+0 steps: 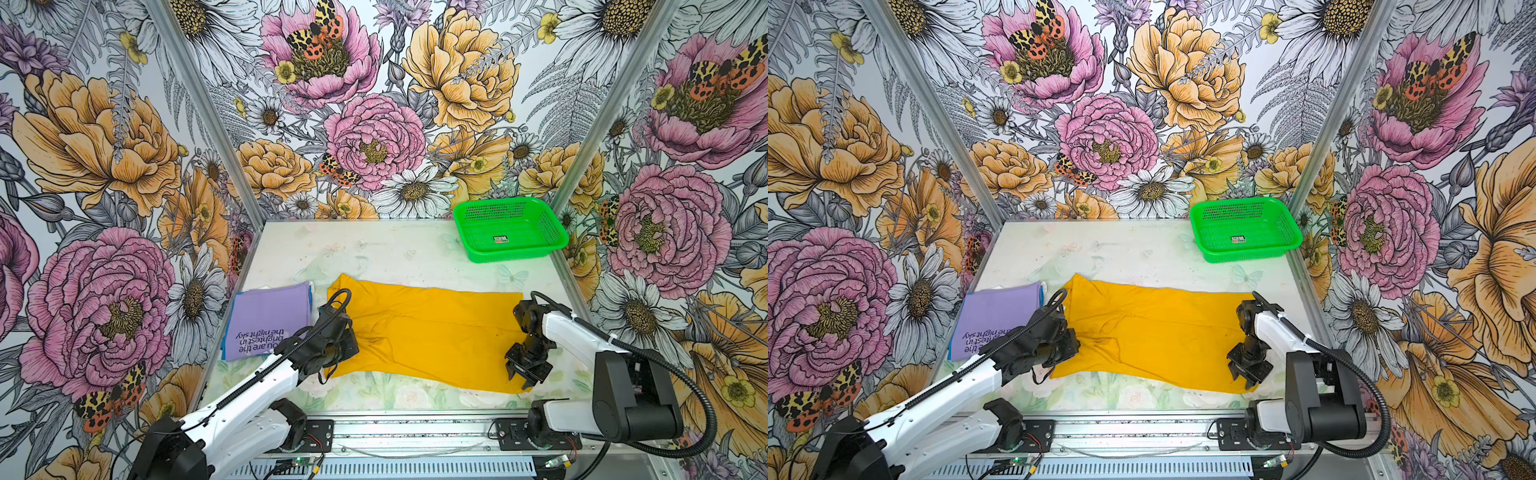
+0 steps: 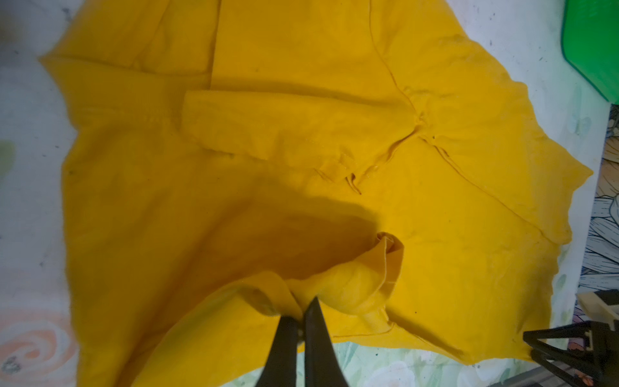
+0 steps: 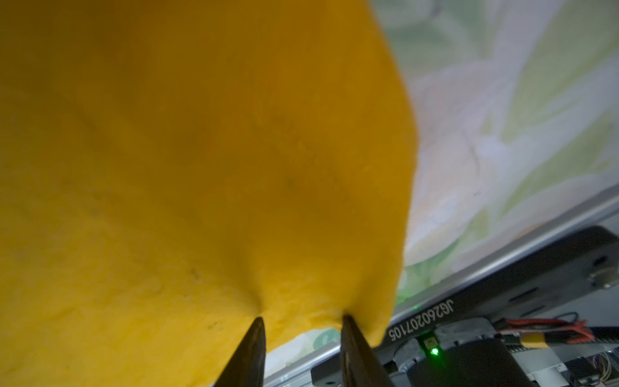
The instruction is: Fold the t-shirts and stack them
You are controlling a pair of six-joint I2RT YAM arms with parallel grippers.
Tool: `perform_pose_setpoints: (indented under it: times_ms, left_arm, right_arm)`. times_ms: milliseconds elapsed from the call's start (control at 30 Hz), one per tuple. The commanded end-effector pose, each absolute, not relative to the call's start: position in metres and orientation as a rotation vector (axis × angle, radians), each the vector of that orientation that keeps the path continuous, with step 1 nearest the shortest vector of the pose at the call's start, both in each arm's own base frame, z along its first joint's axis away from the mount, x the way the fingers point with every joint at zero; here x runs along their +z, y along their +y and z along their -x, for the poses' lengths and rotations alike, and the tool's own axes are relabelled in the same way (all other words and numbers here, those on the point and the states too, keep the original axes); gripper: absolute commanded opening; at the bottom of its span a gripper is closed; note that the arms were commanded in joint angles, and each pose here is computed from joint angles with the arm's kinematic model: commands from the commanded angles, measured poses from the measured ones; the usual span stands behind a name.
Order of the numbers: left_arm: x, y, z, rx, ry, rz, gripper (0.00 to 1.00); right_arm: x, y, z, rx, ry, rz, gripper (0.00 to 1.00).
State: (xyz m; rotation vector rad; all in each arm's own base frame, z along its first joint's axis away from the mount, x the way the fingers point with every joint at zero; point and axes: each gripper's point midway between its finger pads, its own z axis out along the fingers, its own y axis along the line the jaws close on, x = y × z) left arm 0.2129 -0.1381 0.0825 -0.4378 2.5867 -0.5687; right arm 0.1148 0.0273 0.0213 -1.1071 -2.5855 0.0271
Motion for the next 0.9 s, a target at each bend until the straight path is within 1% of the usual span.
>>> perform_pose_setpoints:
  times_ms: [0, 133, 167, 233, 333, 500, 633, 667, 767, 867]
  left_arm:
    - [0.091, -0.141, -0.217, -0.629, 2.545, 0.395, 0.0]
    - [0.092, -0.14, -0.217, -0.631, 2.538, 0.391, 0.0]
    - [0.093, -0.14, -0.217, -0.631, 2.535, 0.39, 0.0]
    - [0.092, -0.139, -0.218, -0.629, 2.533, 0.394, 0.0]
    - [0.094, -0.138, -0.219, -0.632, 2.513, 0.402, 0.0]
    - [0.093, -0.135, -0.218, -0.632, 2.494, 0.423, 0.0]
    - [0.09, -0.13, -0.216, -0.638, 2.488, 0.449, 0.0]
    - [0.089, -0.129, -0.217, -0.641, 2.488, 0.451, 0.0]
    - [0.091, -0.126, -0.219, -0.645, 2.486, 0.451, 0.0]
    - [0.093, -0.124, -0.223, -0.64, 2.484, 0.442, 0.0]
  right_arm:
    - [0.015, 0.031, -0.114, 0.053, -2.58, 1.137, 0.4]
    - [0.02, 0.037, -0.117, 0.069, -2.593, 1.085, 0.42]
    - [0.026, 0.034, -0.116, 0.115, -2.608, 1.059, 0.44]
    - [0.036, 0.036, -0.116, 0.107, -2.633, 1.042, 0.49]
    - [0.041, 0.038, -0.114, 0.113, -2.622, 1.028, 0.5]
    - [0.029, 0.039, -0.112, 0.207, -2.56, 0.985, 0.55]
    - [0.012, 0.052, -0.107, 0.172, -2.549, 0.986, 0.55]
    - [0.008, 0.055, -0.104, 0.173, -2.539, 0.983, 0.54]
    - [0.0, 0.056, -0.095, 0.203, -2.518, 0.985, 0.41]
    - [0.003, 0.054, -0.101, 0.206, -2.556, 1.003, 0.16]
